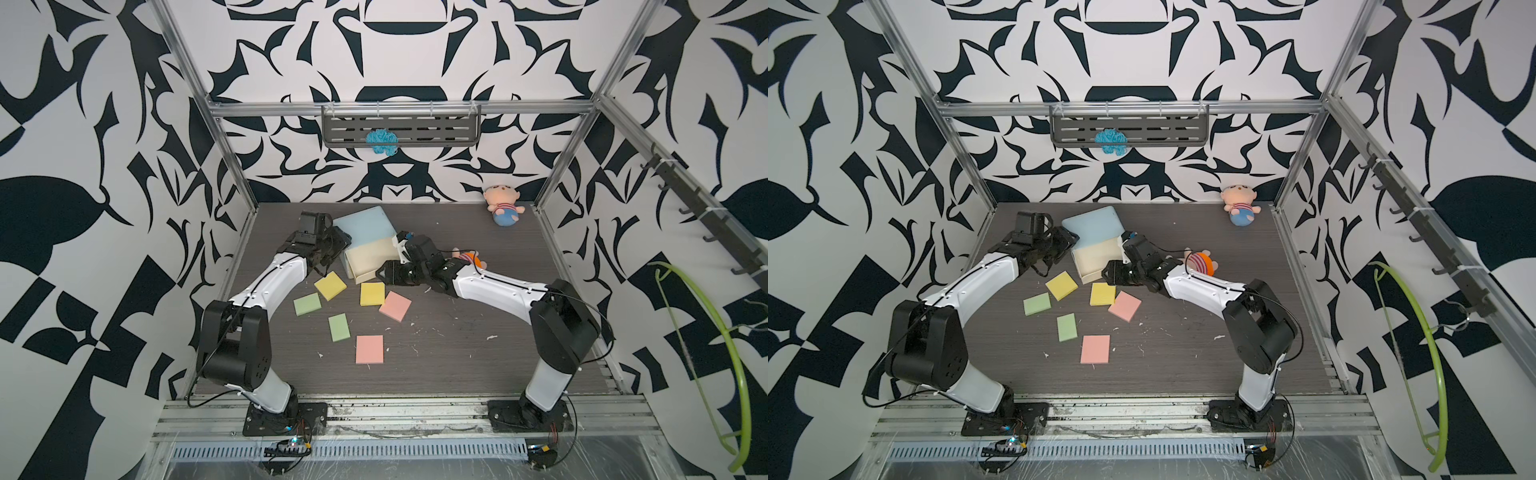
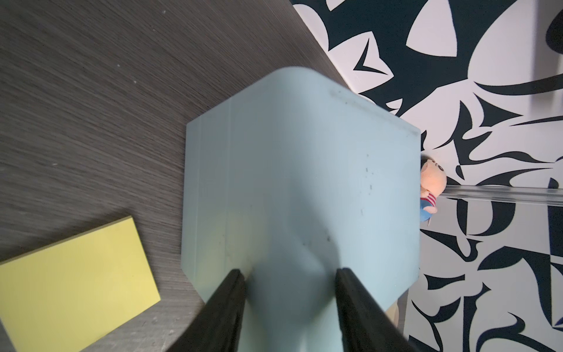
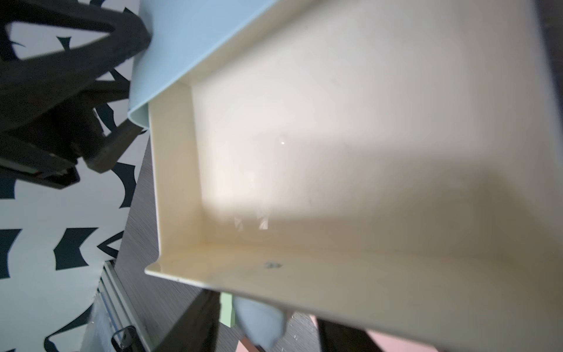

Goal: Please put the sticky notes in the drawer by color
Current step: Open the drawer in the storage box, then pick up the sticky notes from the center of the board.

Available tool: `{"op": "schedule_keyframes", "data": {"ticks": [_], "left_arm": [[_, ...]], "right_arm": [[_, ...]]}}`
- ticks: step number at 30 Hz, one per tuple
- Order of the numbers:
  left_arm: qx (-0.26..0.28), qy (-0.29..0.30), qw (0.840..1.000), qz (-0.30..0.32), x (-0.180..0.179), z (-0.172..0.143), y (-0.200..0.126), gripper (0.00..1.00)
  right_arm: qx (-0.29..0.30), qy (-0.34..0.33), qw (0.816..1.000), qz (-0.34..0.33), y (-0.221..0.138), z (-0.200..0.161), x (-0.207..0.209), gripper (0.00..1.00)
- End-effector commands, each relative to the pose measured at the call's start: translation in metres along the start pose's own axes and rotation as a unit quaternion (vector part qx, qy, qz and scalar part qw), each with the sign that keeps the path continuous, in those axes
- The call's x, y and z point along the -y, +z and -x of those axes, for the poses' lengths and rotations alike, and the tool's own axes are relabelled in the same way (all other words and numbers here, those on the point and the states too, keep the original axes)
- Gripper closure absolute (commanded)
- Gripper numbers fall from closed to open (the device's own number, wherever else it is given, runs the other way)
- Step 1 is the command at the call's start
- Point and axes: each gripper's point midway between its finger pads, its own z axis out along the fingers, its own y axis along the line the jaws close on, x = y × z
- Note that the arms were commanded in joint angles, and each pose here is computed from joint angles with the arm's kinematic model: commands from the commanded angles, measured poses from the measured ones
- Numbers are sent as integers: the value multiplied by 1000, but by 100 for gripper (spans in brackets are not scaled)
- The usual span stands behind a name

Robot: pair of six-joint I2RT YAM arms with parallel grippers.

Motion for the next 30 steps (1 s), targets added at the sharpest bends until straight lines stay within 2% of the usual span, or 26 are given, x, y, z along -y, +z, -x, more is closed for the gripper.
{"op": "schedule_keyframes", "data": {"ticks": [1,4,11,16,18,22,25,28,30], "left_arm": [[-46,0,998,42,-19,-24,3,42],[-45,3,998,34,-13,-23,0,36],[-34,16,999,23,0,-15,-13,23],[29,57,997,51,2,3,-59,4],[57,72,993,77,-6,8,-82,1],[103,117,980,128,-28,8,-131,1],[89,152,966,190,-62,-3,-149,1],[58,134,956,254,-106,-15,-158,1],[41,131,952,273,-125,-23,-158,1]], "right_arm": [[31,-9,999,16,-23,17,-16,26],[30,-13,999,13,-34,13,-15,18],[39,-34,999,1,-70,2,-12,15],[58,-80,995,-13,-94,8,-15,15],[68,-98,993,-18,-102,13,-18,15],[85,-132,987,-18,-112,22,-24,15],[88,-154,984,-13,-114,22,-27,15],[77,-169,983,5,-109,18,-32,15],[71,-171,983,14,-106,15,-34,15]]}}
